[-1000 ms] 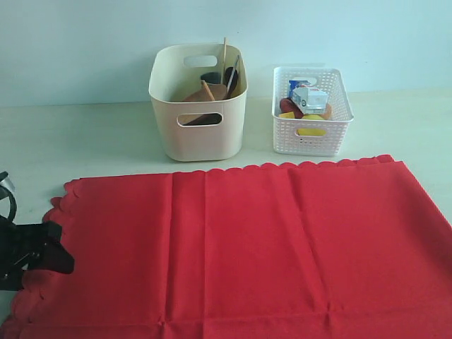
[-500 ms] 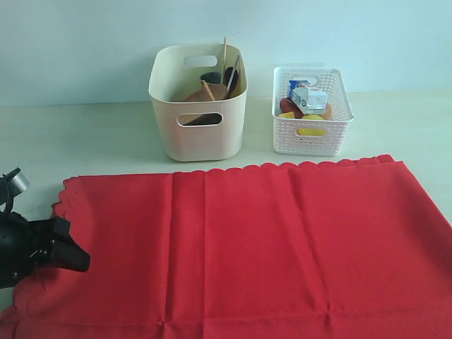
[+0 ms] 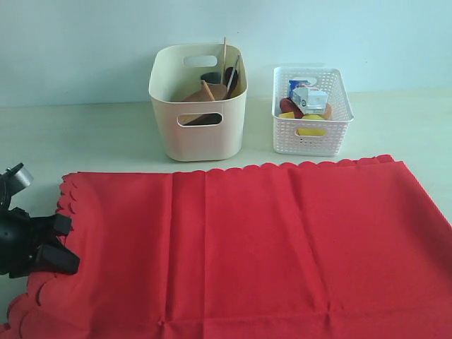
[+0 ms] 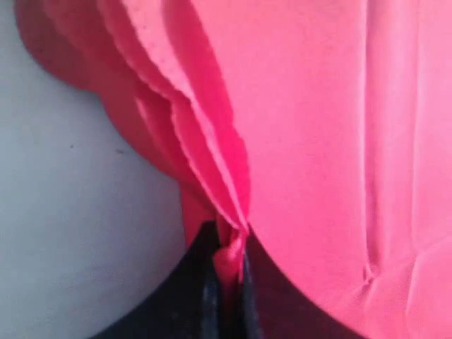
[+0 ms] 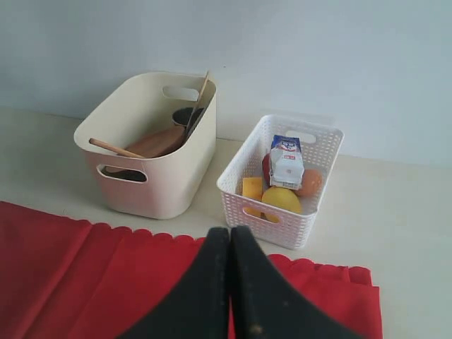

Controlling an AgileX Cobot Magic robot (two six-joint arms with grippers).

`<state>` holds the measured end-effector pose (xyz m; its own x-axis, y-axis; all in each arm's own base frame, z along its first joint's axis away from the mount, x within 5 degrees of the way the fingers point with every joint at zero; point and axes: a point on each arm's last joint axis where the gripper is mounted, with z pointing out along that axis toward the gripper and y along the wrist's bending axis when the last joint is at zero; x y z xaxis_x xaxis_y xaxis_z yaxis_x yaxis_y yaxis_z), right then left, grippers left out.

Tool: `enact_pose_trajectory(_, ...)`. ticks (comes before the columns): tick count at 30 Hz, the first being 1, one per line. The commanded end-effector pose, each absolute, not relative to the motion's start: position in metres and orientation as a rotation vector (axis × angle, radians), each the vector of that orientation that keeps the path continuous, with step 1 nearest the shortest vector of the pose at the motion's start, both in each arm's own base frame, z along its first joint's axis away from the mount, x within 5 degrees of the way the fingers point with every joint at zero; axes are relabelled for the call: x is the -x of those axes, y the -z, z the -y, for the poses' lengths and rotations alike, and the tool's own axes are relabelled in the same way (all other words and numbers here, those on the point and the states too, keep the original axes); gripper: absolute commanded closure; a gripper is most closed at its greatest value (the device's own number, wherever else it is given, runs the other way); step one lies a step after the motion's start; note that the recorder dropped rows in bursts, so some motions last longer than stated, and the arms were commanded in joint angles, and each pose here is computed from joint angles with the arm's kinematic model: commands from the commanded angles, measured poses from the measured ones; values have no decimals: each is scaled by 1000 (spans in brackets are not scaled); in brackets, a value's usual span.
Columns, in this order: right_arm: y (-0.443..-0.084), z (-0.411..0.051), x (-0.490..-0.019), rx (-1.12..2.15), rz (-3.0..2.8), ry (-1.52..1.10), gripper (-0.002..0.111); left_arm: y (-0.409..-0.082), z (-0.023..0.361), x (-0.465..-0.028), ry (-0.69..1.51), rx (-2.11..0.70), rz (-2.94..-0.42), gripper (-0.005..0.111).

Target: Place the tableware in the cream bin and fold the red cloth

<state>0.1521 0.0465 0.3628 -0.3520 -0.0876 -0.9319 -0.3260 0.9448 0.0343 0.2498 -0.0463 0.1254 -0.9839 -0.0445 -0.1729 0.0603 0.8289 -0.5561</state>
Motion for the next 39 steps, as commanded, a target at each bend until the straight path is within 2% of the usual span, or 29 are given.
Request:
enact_pose_trajectory(1, -357, -47, -155, 312, -1959, -243, 108, -137, 47, -255, 877, -33, -2780, 106)
enact_pose_trajectory(9, -322, -57, -185, 394, -2187, -241, 108, -178, 26, -260, 684, 31, -2790, 106)
enact_pose_trajectory(15, -283, -68, -211, 455, -2408, -273, 108, -205, 9, -259, 583, 29, -2823, 106)
enact_pose_trajectory(22, -236, -74, -234, 478, -2625, -276, 108, -228, -13, -255, 366, 82, -2875, 106)
enact_pose_trajectory(29, -190, -82, -252, 413, -2805, -338, 108, -254, -11, -256, 421, 80, -2816, 106)
enact_pose_trajectory(39, -132, -85, -269, 363, -2931, -314, 108, -288, 10, -261, 742, -37, -2657, 106)
